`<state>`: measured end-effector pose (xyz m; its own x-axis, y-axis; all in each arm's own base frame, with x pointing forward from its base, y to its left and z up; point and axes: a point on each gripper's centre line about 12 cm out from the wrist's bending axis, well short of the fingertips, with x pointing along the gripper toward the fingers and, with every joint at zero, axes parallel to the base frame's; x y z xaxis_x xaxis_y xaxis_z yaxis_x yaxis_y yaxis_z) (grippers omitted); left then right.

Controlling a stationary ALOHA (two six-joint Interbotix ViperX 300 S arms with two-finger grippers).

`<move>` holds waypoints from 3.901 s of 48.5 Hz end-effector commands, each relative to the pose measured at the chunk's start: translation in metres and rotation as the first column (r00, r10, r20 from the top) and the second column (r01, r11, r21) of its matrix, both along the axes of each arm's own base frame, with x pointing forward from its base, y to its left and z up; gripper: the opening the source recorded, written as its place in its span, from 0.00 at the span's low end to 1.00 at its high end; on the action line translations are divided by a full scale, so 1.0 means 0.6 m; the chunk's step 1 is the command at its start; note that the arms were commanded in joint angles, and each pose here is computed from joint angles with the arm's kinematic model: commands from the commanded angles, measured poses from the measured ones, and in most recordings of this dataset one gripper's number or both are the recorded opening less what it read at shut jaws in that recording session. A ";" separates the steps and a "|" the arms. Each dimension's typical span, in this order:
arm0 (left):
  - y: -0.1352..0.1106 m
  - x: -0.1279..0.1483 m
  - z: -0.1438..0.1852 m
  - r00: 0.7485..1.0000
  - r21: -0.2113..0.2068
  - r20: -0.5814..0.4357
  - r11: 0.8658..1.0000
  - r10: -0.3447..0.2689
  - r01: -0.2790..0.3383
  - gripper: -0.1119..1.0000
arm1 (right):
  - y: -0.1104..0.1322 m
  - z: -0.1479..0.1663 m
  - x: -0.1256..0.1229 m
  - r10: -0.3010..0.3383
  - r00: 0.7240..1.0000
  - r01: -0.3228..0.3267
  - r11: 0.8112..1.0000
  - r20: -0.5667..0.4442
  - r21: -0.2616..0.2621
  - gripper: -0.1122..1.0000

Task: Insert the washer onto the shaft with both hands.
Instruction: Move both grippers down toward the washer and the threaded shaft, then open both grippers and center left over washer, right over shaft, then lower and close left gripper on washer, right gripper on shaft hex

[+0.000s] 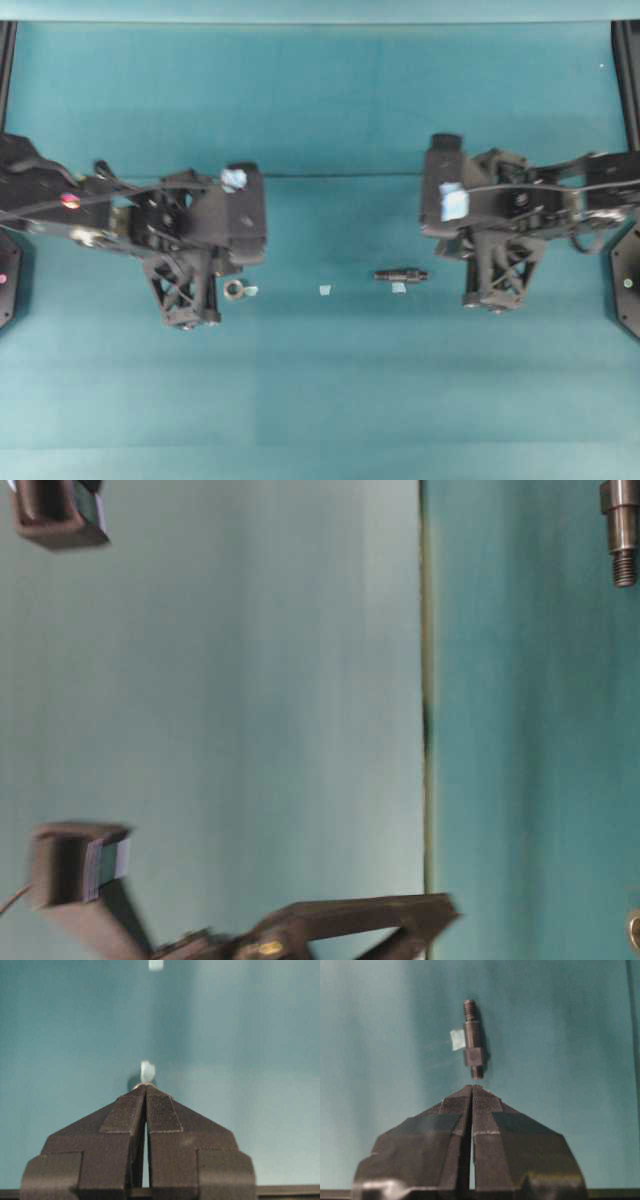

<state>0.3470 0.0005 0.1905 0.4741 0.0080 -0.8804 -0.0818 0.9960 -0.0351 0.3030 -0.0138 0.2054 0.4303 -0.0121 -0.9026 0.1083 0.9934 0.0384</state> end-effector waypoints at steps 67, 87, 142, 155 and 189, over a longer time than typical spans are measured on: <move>-0.012 0.018 -0.063 0.995 0.013 -0.092 0.999 -0.044 0.045 0.15 | -0.005 -0.070 0.054 0.063 0.989 -0.067 0.998 -0.132 -0.021 0.31; -0.011 0.010 -0.078 0.994 0.015 -0.094 0.999 -0.050 0.051 0.92 | -0.006 -0.081 0.051 0.093 0.988 -0.102 0.993 -0.126 -0.065 0.91; 0.000 0.008 -0.137 0.989 0.025 -0.131 0.998 -0.061 0.065 0.91 | -0.002 -0.133 0.054 0.093 0.987 -0.102 0.993 -0.134 -0.056 0.90; 0.002 0.015 -0.138 0.993 0.026 -0.099 0.998 -0.056 0.059 0.91 | -0.001 -0.139 0.053 0.094 0.987 -0.102 0.993 -0.132 -0.053 0.90; 0.003 0.011 -0.145 0.992 0.024 -0.111 0.998 -0.052 0.055 0.91 | -0.001 -0.155 0.057 0.097 0.986 -0.105 0.993 -0.136 -0.053 0.90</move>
<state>0.3512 0.0020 0.0995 0.3585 0.0089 -0.9335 -0.0304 0.9995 -0.0022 0.3345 -0.0153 0.1104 0.2910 -0.0319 -0.9562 0.0074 0.9995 -0.0311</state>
